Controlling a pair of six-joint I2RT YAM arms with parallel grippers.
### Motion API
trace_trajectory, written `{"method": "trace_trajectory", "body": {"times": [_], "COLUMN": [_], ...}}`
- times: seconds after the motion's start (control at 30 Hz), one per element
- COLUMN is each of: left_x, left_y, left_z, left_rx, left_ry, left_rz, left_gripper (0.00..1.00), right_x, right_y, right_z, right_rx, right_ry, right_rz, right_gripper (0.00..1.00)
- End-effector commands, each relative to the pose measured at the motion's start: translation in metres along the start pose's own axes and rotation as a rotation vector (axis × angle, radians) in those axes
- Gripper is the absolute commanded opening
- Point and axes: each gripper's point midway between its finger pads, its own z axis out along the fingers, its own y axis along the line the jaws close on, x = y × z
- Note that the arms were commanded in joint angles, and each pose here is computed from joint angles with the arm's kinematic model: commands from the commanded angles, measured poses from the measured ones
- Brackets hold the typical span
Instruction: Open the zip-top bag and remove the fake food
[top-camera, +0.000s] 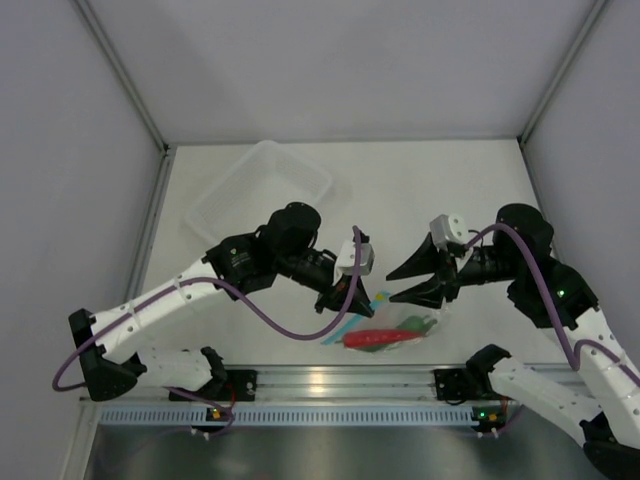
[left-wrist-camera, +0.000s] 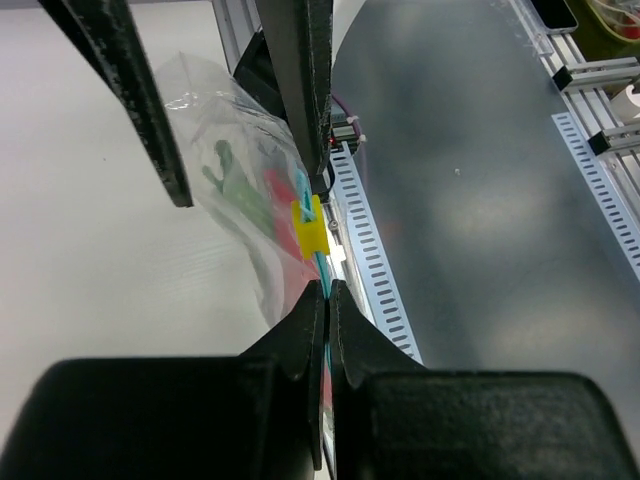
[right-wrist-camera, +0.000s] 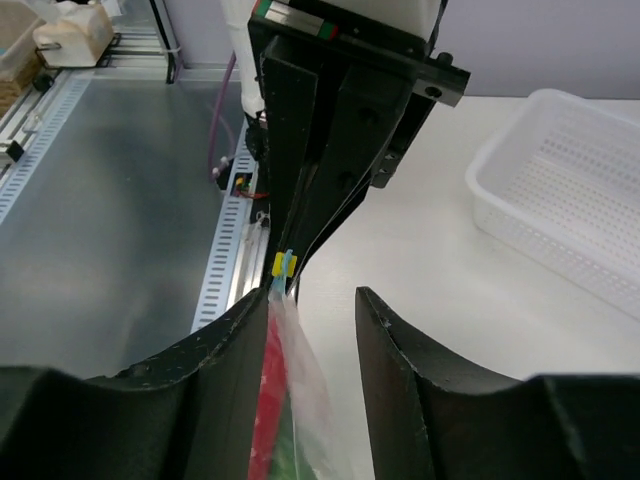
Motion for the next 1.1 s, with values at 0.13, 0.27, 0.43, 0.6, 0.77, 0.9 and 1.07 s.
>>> {"method": "trace_trajectory", "body": {"times": [0.13,0.27,0.43,0.6,0.77,0.9,1.07], "left_x": [-0.013,-0.012,-0.01,-0.01,-0.013,-0.013,-0.019], "left_y": [-0.006,-0.003,0.003,0.002,0.004,0.012,0.033], "left_z": [-0.007,-0.007,-0.007,-0.01,-0.015,-0.014,-0.019], "left_rx": [0.003,-0.008,-0.025,-0.038,-0.071,-0.109,-0.227], "left_ry": [-0.04,-0.024,0.006,0.011,0.008,0.017,0.025], "left_rz": [0.099,0.098,0.087,0.107,0.118,0.105,0.081], "left_gripper": [0.0,0.0,0.0,0.0,0.0,0.0,0.12], "right_x": [0.016,0.012,0.012,0.017,0.018,0.016,0.013], "right_y": [0.001,0.0,0.002,0.006,0.008,0.007,-0.007], "right_z": [0.008,0.014,0.018,0.018,0.016,0.016,0.013], "right_rx": [-0.028,-0.029,-0.035,-0.042,-0.035,-0.016,0.081], "right_ry": [0.044,0.049,0.065,0.087,0.085,0.082,0.084], "right_rz": [0.051,0.049,0.056,0.052,0.048,0.049,0.048], "right_gripper": [0.3,0.22,0.17,0.13,0.03,0.0,0.0]}}
